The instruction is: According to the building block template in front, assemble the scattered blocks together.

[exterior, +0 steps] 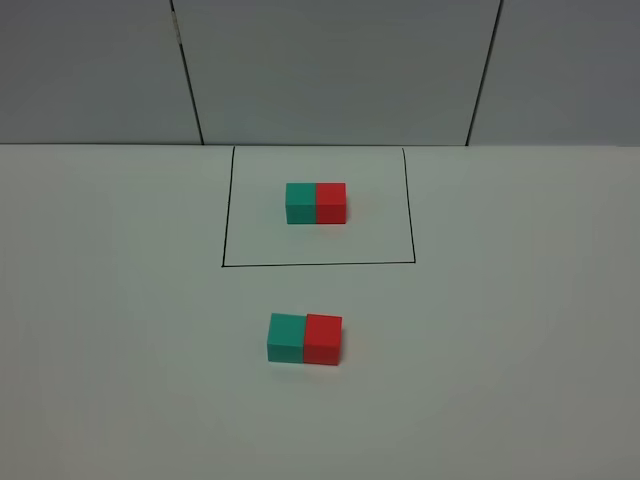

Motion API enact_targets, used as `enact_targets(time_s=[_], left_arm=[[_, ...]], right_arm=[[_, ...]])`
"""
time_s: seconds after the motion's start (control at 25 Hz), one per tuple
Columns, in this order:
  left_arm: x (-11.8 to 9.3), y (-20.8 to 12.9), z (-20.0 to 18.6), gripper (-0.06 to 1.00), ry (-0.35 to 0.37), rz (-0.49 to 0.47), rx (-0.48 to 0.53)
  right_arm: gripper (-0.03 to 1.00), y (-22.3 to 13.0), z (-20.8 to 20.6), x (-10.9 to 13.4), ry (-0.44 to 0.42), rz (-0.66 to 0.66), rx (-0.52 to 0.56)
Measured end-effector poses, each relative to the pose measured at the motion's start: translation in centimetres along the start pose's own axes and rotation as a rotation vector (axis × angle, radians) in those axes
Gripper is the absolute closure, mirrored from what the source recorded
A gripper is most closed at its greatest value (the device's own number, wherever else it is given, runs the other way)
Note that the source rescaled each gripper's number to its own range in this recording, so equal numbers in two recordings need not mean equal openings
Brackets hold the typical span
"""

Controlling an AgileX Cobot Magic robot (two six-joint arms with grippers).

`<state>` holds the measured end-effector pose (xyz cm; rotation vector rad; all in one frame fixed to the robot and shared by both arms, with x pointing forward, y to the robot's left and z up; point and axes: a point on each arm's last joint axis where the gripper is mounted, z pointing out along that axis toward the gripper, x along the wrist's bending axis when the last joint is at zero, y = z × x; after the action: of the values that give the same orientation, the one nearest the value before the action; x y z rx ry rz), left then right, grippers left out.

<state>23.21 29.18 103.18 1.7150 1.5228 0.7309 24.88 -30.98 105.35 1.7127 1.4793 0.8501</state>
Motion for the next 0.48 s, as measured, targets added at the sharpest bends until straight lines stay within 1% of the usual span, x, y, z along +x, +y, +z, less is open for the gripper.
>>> enact_targets(time_s=[0.2,0.48], left_arm=[[0.00,0.00,0.00,0.15,0.000,0.000,0.000],[0.00,0.00,0.00,0.15,0.000,0.000,0.000]], right_arm=[[0.45,-0.43,-0.74,-0.16,0.005,0.008,-0.054],[0.45,-0.46,-0.79,-0.20,0.002,0.007,-0.059]])
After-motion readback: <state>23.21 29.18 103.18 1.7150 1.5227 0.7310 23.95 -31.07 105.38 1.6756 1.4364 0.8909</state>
